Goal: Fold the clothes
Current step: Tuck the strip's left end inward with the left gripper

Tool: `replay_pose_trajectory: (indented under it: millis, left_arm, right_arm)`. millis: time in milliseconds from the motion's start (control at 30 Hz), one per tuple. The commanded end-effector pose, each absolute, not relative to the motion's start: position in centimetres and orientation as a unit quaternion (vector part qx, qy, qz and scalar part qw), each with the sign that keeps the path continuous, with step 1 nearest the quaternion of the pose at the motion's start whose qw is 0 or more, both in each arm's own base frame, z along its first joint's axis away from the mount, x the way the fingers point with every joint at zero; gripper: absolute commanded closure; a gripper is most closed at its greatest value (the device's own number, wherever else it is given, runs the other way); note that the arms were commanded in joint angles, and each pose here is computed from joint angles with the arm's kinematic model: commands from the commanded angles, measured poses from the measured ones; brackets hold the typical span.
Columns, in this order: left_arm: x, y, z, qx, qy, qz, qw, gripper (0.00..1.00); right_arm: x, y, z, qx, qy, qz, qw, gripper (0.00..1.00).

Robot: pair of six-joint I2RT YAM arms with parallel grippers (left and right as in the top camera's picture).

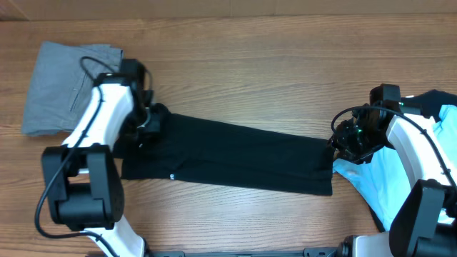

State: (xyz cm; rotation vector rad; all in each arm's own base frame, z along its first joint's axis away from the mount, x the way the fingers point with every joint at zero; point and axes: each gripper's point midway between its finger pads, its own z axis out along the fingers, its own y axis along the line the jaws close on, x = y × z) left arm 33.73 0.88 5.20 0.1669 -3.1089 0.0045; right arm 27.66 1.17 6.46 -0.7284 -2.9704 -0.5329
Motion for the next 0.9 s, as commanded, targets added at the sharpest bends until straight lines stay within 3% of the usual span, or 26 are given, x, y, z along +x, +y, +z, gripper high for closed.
replay_pose_trajectory:
  millis: [0, 200, 233, 400, 567, 700, 867]
  left_arm:
    - [34.2, 3.3, 7.6, 0.108, -0.994, -0.006, -0.016, 0.88]
    - [33.2, 4.3, 7.1, 0.113, -0.993, -0.018, 0.000, 0.71]
    - [33.2, 4.3, 7.1, 0.113, -0.993, -0.017, 0.001, 0.64]
    - [33.8, 4.3, 7.1, 0.113, -0.993, -0.016, -0.013, 0.59]
    - [36.7, 2.4, 7.4, 0.088, -0.993, 0.048, -0.068, 0.45]
    - [38.5, 0.9, 7.4, 0.054, -0.989, 0.093, -0.106, 0.39]
    - [38.2, 0.0, 4.2, 0.052, -0.987, 0.118, -0.092, 0.47]
  right_arm:
    - [27.9, 1.2, 6.4, -0.233, -0.956, -0.176, 0.013, 0.53]
    - [27.7, 1.2, 6.4, -0.234, -0.956, -0.176, 0.016, 0.53]
    - [27.6, 1.2, 6.3, -0.234, -0.956, -0.175, 0.017, 0.51]
    - [27.6, -0.6, 4.0, -0.291, -0.948, -0.128, 0.004, 0.47]
    - [29.8, 0.6, 2.3, -0.279, -0.942, -0.181, -0.047, 0.48]
    - [30.9, 0.8, 2.0, -0.265, -0.941, -0.194, -0.079, 0.49]
    - [31.1, 0.6, 2.0, -0.265, -0.942, -0.190, -0.083, 0.76]
